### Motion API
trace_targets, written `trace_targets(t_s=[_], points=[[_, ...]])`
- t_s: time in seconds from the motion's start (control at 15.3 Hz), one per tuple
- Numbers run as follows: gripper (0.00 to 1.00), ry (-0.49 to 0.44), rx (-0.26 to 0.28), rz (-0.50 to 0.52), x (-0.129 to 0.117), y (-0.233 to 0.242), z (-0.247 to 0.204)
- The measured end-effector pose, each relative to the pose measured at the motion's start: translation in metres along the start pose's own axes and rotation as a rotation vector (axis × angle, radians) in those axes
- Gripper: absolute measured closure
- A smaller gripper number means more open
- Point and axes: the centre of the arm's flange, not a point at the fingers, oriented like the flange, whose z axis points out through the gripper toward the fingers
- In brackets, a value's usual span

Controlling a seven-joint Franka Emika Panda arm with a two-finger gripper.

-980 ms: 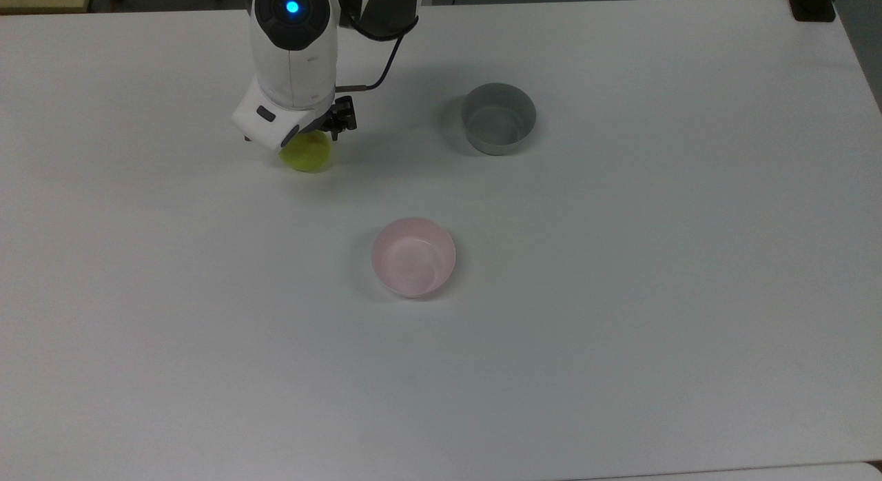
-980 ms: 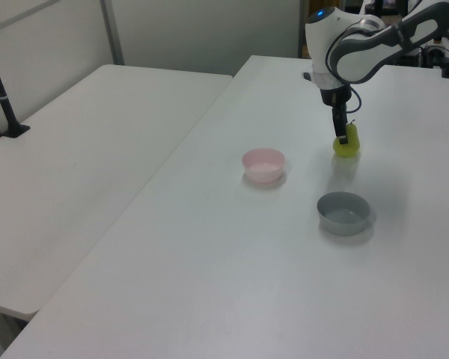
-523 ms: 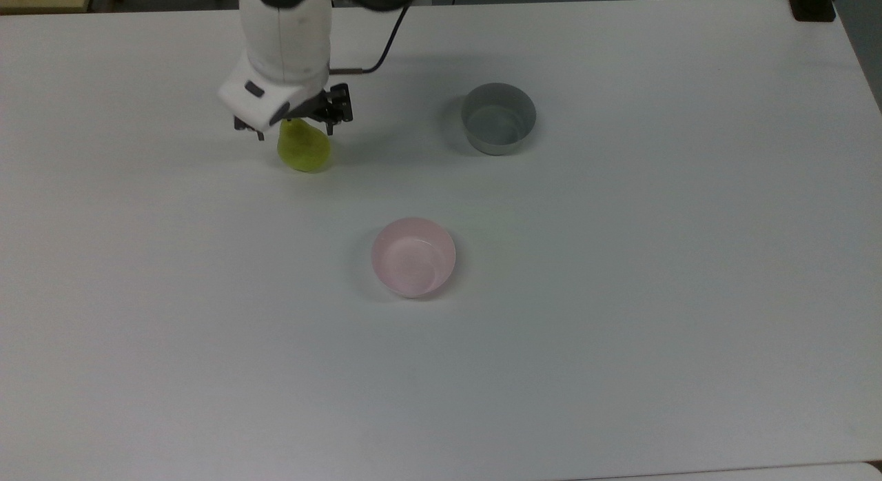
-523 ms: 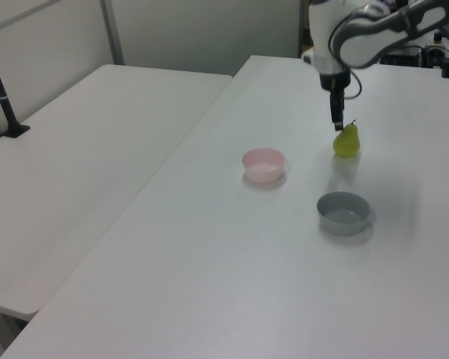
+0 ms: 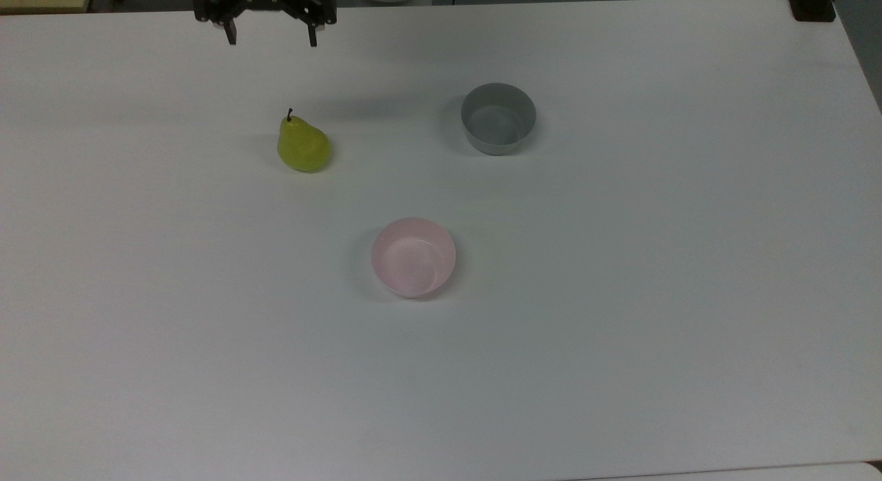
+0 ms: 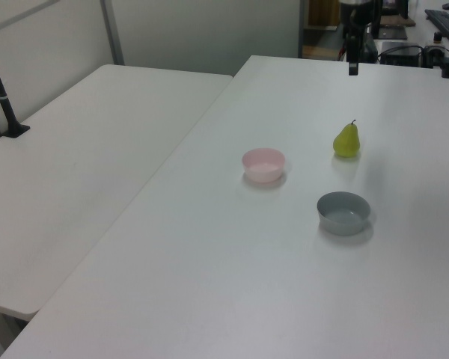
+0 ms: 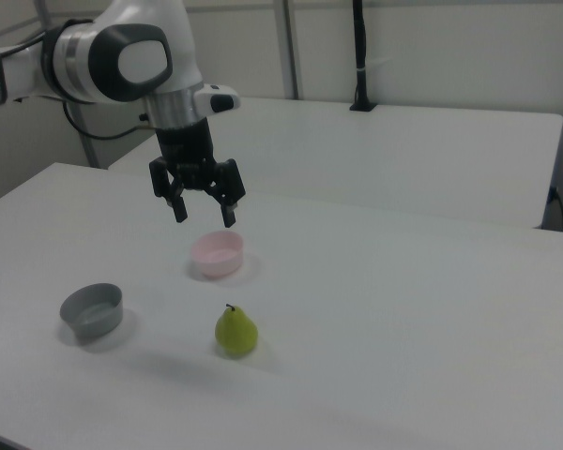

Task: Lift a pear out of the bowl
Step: 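Open the gripper, release the pear, and raise the gripper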

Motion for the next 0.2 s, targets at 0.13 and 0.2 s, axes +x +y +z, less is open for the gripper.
trace_targets(t_s=[0.13,0.2], points=[[0.0,-0.002,0.002,0.014,0.0005,-0.0001,-0.001],[0.0,-0.005,0.002,0.016,0.0013,-0.0003,0.0007]])
